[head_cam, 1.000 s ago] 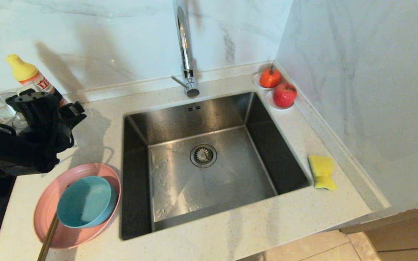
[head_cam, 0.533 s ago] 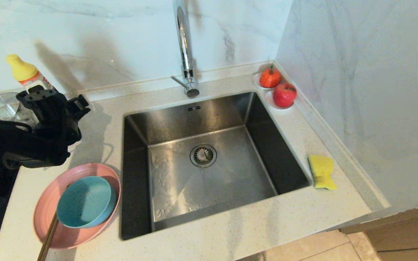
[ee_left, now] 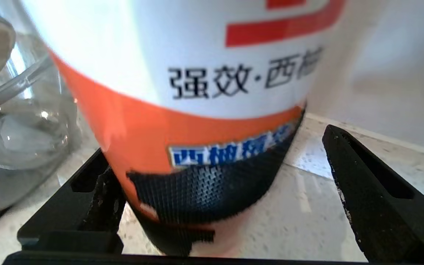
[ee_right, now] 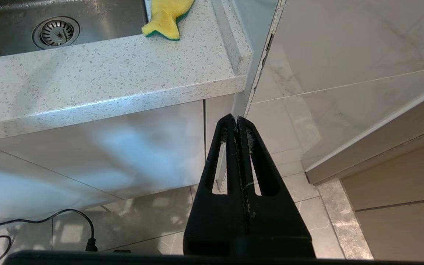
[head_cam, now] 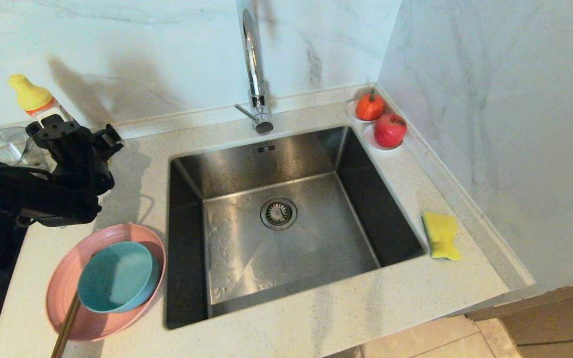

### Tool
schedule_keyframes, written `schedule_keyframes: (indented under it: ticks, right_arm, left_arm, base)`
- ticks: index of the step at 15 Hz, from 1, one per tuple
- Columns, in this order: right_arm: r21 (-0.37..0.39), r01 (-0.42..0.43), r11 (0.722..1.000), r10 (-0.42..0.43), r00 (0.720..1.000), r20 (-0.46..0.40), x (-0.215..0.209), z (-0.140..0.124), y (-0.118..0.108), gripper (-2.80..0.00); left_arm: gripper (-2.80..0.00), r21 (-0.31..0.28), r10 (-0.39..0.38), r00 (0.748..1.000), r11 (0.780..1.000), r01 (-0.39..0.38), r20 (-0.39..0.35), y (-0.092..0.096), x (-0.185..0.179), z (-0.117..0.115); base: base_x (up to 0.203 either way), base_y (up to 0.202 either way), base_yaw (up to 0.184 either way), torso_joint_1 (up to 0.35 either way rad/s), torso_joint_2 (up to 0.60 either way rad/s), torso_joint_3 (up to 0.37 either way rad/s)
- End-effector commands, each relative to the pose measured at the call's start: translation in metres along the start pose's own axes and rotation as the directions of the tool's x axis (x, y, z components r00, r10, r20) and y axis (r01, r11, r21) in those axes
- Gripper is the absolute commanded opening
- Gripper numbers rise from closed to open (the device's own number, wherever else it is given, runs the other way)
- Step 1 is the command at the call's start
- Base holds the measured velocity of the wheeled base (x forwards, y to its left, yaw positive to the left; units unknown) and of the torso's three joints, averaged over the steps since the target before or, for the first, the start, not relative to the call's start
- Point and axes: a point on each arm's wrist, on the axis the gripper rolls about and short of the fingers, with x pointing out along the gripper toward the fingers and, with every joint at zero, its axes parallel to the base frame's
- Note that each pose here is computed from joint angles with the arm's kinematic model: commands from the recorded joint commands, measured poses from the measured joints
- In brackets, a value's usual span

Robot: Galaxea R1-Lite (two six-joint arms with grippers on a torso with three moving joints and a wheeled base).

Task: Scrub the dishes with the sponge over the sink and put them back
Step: Grab the dish soap

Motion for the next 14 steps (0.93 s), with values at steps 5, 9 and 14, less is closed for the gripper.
schedule_keyframes:
  ticks: [5,9,14]
  right_arm:
    - [0.000,0.000,1.000,0.000,1.000,0.000,0.000,0.000,0.000,-2.80]
    - [0.000,0.000,1.000,0.000,1.000,0.000,0.000,0.000,0.000,-2.80]
    - [0.000,0.000,1.000,0.000,1.000,0.000,0.000,0.000,0.000,-2.80]
  left_arm:
    - [0.00,0.000,0.008,1.000,1.000,-0.008,0.009,0.003,0.010,-0.014]
    - [0.00,-0.004,0.010,1.000,1.000,-0.010,0.014,0.004,0.016,-0.020]
    - [-2.80,-0.012,0.010,0.999,1.000,-0.010,0.031,0.001,0.021,-0.021]
  base:
    - [0.000,0.000,0.000,0.000,0.00,0.000]
    - [0.000,0.000,0.000,0.000,0.00,0.000]
    - [0.000,0.000,0.000,0.000,0.00,0.000]
